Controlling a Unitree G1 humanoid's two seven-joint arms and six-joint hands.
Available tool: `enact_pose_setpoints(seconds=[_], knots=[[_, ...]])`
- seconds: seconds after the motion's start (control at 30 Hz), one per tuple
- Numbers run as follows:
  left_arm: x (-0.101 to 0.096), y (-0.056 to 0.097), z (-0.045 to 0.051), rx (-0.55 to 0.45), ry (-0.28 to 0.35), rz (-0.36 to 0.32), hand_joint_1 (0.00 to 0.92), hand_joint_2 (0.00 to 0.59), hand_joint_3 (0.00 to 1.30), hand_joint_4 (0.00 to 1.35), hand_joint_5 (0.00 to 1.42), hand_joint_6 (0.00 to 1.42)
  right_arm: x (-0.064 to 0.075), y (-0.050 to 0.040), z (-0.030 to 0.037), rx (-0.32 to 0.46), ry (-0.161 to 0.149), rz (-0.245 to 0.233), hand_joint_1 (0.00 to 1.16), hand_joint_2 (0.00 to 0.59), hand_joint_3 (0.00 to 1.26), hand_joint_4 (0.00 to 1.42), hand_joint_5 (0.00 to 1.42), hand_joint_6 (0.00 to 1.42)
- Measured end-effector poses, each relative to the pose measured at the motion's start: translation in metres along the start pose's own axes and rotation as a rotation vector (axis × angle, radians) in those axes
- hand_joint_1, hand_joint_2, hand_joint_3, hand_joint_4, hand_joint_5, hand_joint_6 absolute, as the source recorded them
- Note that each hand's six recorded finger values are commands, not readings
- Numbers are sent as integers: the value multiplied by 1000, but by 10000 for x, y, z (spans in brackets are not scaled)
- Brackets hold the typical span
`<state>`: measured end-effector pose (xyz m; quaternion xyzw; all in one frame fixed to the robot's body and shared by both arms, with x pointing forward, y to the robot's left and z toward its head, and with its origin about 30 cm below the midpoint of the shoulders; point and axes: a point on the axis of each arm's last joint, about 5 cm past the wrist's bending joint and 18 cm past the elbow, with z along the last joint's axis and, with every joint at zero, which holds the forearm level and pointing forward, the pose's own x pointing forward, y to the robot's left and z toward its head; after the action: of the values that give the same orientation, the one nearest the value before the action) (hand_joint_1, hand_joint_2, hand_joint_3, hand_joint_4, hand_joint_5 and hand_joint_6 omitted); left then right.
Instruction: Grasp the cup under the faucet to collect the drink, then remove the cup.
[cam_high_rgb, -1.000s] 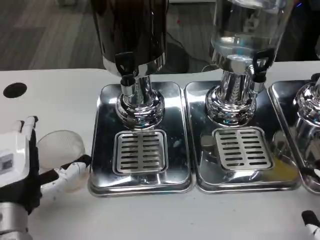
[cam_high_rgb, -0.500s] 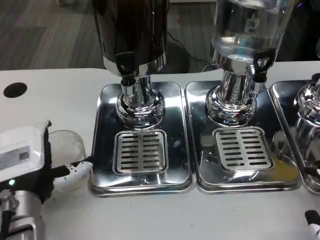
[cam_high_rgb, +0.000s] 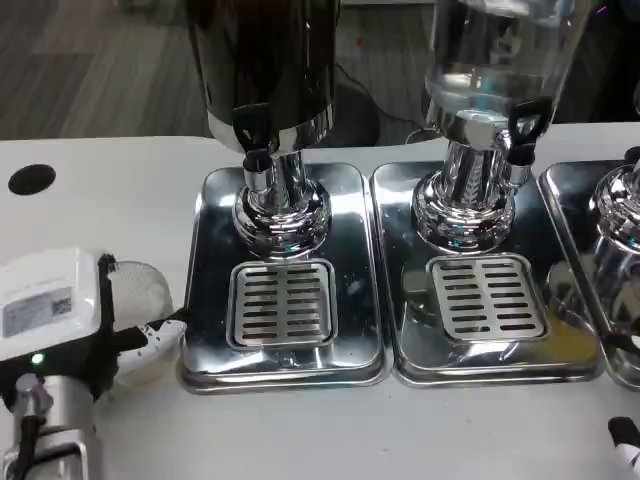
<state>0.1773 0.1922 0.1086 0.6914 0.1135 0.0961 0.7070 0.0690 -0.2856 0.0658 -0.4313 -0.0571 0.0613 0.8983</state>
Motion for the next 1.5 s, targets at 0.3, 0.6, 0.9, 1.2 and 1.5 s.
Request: enact_pose_setpoints(seconds=[0.3,0.6,0.9,1.2,1.5], knots=[[-7,-40,12,8,-5,43,335,152,470,548,764,875,8,0,1,0,-3,6,419,405,149,34,2,0],[-30,-61,4,9,-4,57,335,156,508,590,811,913,13,8,4,3,-5,11,416,404,149,34,2,0],[-63,3,3,-13,-8,89,335,157,519,604,821,926,22,16,8,5,-10,17,415,404,149,34,2,0],[-77,97,52,-58,-32,133,335,158,519,604,822,930,22,26,5,8,-8,21,415,404,149,34,2,0],[-48,135,159,-91,-62,152,335,158,519,604,822,928,11,25,5,16,-8,17,415,404,149,34,2,0]])
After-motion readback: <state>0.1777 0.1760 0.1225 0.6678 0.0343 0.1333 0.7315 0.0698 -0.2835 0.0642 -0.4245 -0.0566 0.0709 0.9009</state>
